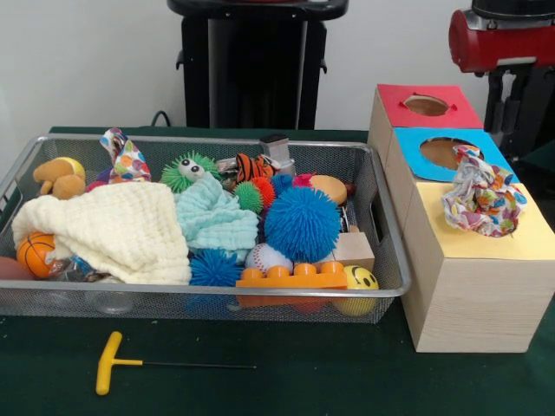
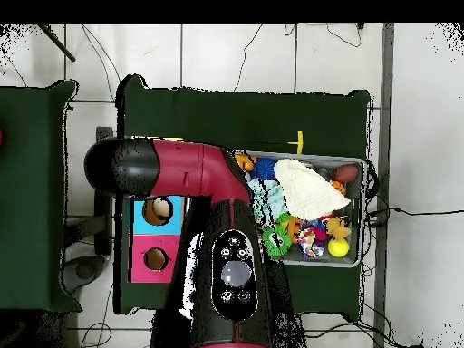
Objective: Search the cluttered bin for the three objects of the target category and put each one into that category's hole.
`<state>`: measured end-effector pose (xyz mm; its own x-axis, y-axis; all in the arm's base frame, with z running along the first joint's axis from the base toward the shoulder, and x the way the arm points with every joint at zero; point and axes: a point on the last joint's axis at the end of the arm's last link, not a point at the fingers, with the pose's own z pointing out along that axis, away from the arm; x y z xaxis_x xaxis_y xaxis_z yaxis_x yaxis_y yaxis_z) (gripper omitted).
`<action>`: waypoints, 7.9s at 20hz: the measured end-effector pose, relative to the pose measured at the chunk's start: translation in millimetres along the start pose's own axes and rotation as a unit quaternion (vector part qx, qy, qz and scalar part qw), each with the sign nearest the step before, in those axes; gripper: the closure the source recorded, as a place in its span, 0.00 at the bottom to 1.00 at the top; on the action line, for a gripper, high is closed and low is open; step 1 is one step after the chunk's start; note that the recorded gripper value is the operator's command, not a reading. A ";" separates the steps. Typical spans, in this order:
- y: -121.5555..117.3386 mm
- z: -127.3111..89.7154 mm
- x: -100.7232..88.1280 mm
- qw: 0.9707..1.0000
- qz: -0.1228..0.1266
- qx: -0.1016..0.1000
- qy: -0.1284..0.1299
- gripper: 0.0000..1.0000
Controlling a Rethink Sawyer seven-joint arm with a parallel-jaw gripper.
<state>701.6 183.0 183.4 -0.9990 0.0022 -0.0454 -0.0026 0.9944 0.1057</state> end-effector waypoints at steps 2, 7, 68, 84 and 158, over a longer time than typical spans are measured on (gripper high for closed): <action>-0.1 1.0 0.4 1.000 0.000 0.000 -0.001 1.00; 0.2 3.5 0.8 1.000 -0.001 0.001 -0.008 1.00; 3.7 137.5 -7.9 0.999 -0.008 -0.001 -0.042 1.00; 18.6 126.9 -9.9 0.999 -0.024 0.004 -0.038 1.00; -22.8 24.0 -30.2 0.998 -0.024 0.028 -0.051 1.00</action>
<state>733.0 162.8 158.5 -0.9878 -0.0375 -0.1511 -0.0448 0.9980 0.0453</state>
